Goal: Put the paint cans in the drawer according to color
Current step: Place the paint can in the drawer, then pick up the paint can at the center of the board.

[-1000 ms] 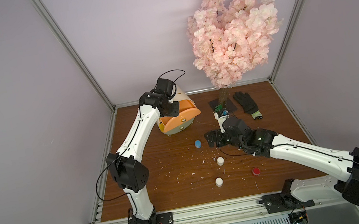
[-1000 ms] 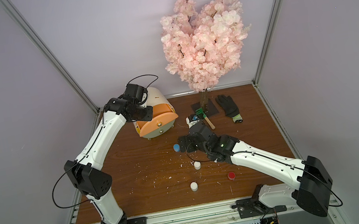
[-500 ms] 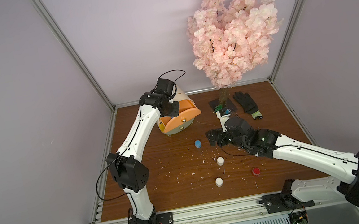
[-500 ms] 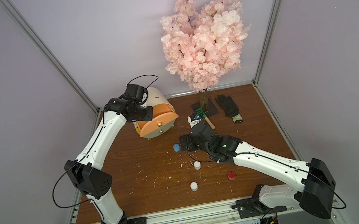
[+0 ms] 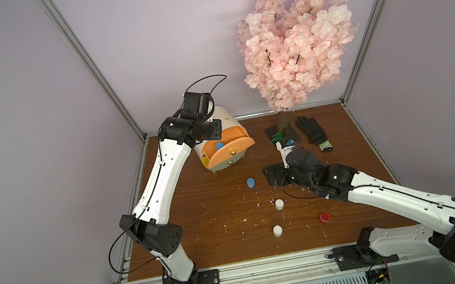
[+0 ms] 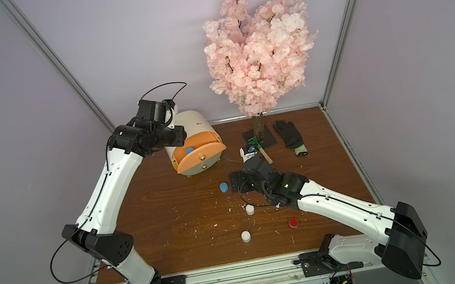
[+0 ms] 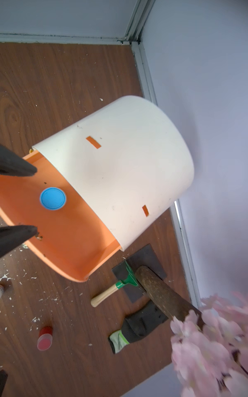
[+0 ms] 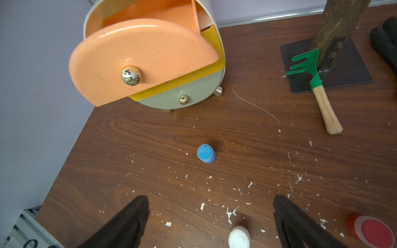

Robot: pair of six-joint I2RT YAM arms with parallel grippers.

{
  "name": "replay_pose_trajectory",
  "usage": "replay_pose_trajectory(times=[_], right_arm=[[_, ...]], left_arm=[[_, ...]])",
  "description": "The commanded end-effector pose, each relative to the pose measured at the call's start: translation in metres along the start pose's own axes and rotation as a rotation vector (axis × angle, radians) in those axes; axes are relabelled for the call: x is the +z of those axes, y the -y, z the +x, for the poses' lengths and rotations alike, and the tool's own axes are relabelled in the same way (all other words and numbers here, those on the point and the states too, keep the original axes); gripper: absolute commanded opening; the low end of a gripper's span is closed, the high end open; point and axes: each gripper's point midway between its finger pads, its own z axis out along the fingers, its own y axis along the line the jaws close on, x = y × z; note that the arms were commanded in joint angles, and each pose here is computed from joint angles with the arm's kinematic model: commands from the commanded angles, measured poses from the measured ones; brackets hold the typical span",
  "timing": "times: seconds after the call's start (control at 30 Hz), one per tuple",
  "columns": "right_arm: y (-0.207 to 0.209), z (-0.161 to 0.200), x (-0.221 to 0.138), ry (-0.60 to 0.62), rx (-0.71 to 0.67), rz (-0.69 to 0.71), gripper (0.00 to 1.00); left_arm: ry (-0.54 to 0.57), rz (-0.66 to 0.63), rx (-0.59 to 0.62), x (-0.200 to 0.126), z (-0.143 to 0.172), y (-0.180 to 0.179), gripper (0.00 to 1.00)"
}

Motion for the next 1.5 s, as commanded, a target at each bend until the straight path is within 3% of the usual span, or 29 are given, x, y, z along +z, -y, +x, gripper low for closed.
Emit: replay_pose_trajectory(times=[0.0,0.2,0.4,0.43,0.63,0.9,1.47], right_arm=[[0.015,-0.003,-0.014,0.018,0.023,0.065,0.98],[0.045,-0.002,-0.026,0.028,0.039,0.17,0.99],[0.076,0.009,-0.022,-0.014,0.087,0.257,0.99],[0.078,0.009,-0.023,-0.009,0.095,0.26,0.99],[0.082,0.006,-0.025,0.032,0.12,0.248,0.99],[0.083,0.009,-0.022,0.041,0.124,0.24,0.99],[0.074,0.004,-0.021,0.066,0.134,0.186,0.98]], left_arm=[[-0.011,0.057,0.073,-0.012,0.013,0.023,0.45],[-0.005,0.129,0.22,-0.012,0.057,0.071,0.49],[-0.018,0.143,0.235,0.011,0.096,0.079,0.52],[-0.051,0.13,0.241,0.025,0.115,0.076,0.54],[-0.079,0.114,0.195,0.067,0.152,0.076,0.51],[-0.074,0.089,0.138,0.107,0.176,0.092,0.42],[-0.135,0.021,0.133,0.171,0.224,0.102,0.51]])
